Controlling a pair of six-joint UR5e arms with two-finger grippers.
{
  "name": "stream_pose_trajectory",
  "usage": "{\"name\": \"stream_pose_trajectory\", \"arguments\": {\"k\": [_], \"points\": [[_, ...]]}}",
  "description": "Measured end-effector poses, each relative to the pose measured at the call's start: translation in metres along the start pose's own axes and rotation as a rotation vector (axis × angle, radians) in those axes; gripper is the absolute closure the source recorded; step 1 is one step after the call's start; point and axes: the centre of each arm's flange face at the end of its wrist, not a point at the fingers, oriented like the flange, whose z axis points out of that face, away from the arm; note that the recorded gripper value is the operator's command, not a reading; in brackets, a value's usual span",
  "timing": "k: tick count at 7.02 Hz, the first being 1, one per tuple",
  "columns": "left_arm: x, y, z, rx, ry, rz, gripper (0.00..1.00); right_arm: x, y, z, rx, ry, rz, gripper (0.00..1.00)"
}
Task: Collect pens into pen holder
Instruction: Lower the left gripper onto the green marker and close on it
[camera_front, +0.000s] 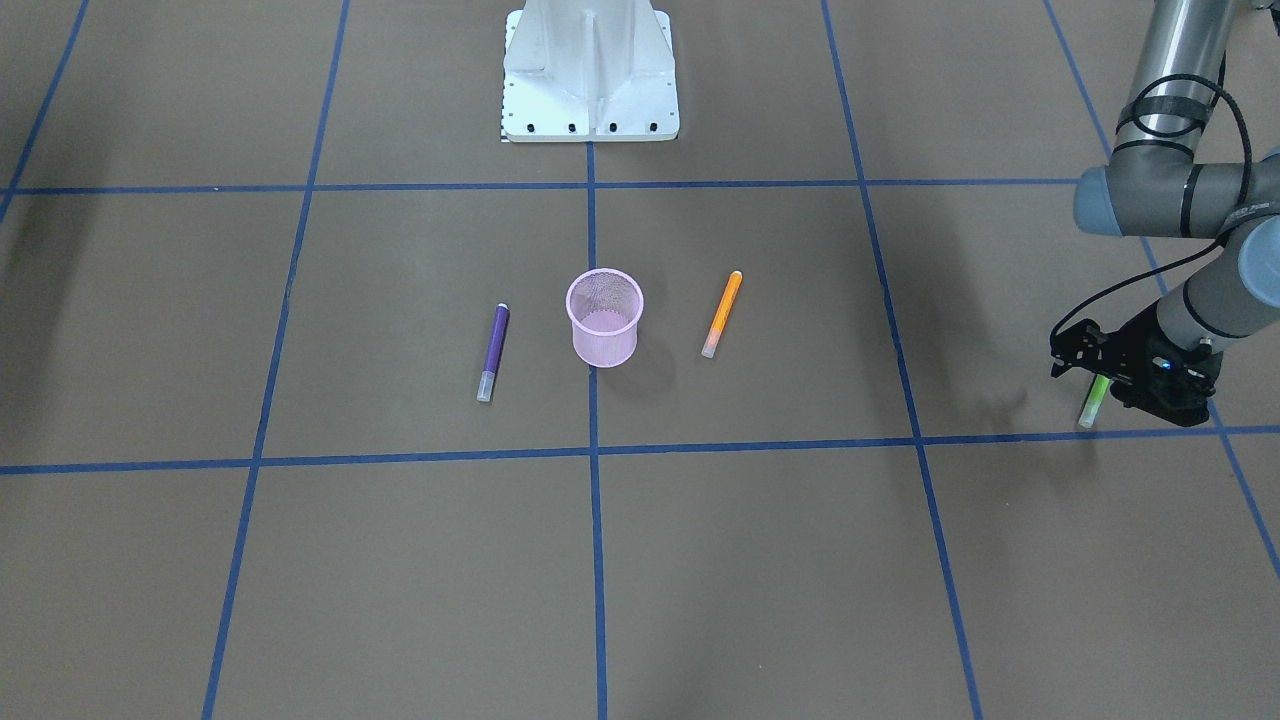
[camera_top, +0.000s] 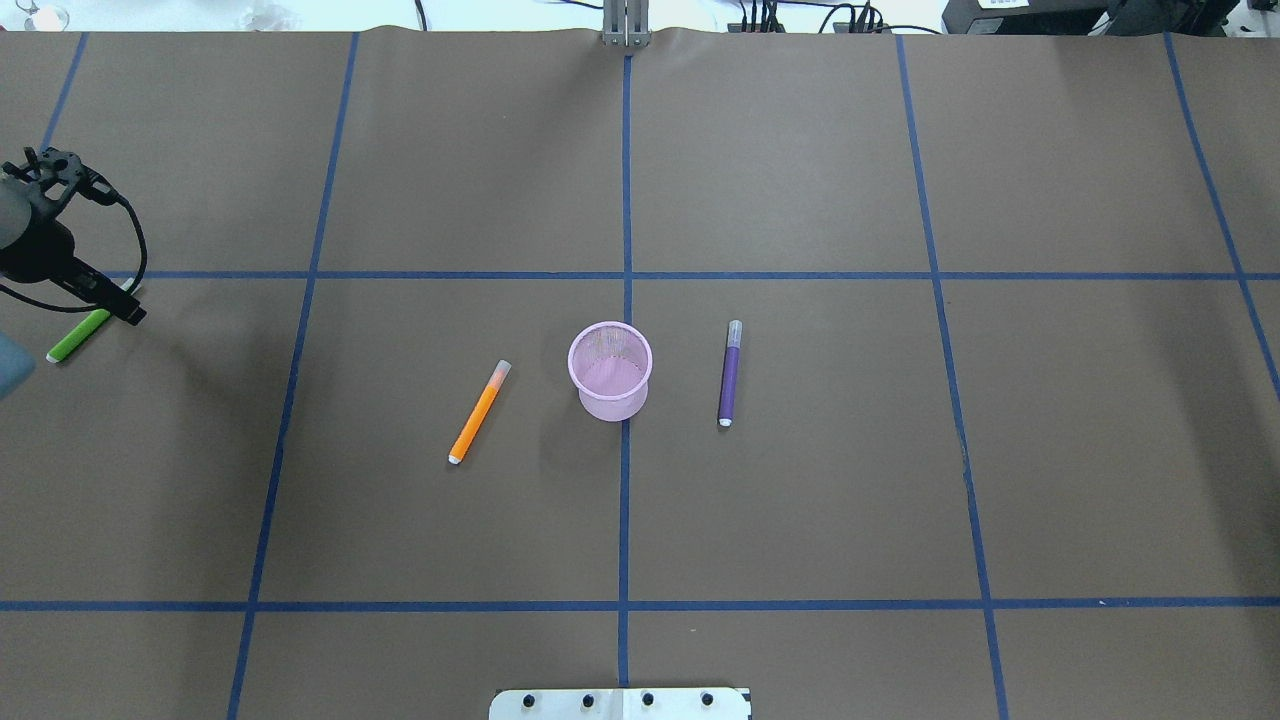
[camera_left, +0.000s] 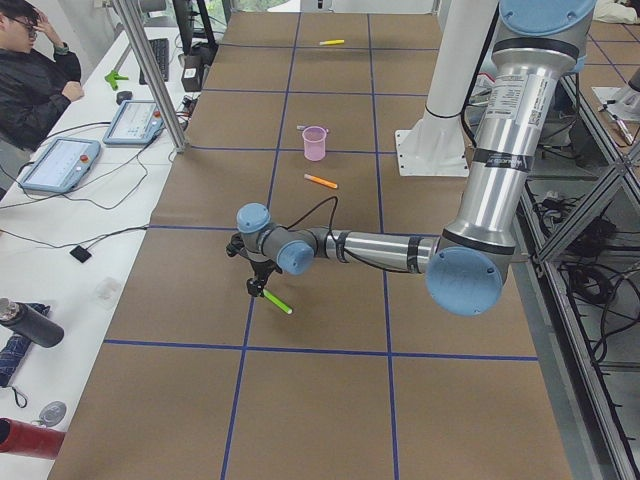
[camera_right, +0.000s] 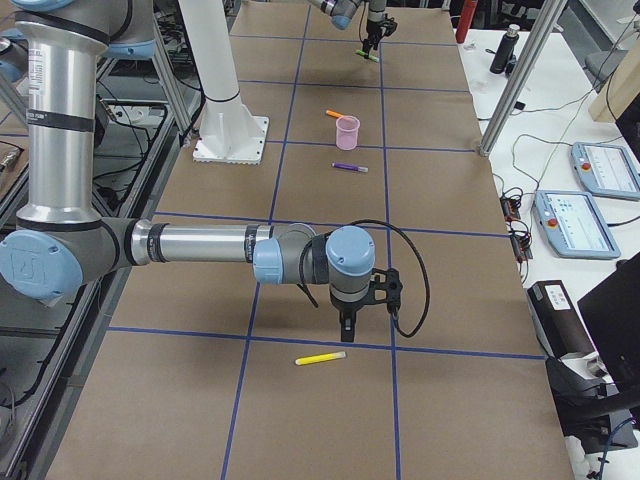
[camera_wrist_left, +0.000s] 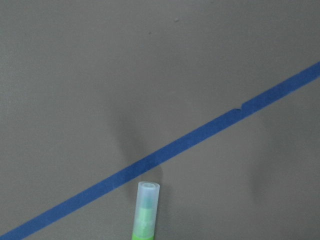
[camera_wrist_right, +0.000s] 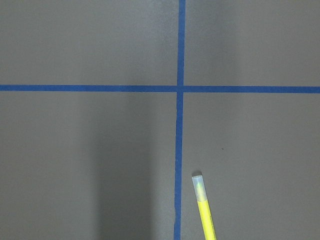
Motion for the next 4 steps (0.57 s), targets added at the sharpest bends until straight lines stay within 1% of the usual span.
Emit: {"name": "stream_pose_trajectory", "arguments": {"k": [1, 2, 3, 4], "points": [[-0.0014, 0.0012, 0.0023, -0.005, 0.000, -0.001, 0.05, -0.0012, -0.0002, 0.0019, -0.004, 0.000, -0.001, 0.00], [-0.0025, 0.0020, 0.0040, -0.008, -0.001, -0.001, 0.10, -0.0035, -0.0008, 0.0043, -0.009, -0.001, -0.005, 0.00], [-0.0043, 0.0032, 0.0060, -0.012, -0.001, -0.003, 0.18, -0.0059, -0.0014, 0.0068, -0.015, -0.001, -0.010, 0.00], [-0.0065, 0.0045, 0.0080, -0.014, -0.002, -0.005, 0.24, -0.0081, -0.0017, 0.0091, -0.020, -0.001, -0.015, 0.00]]}}
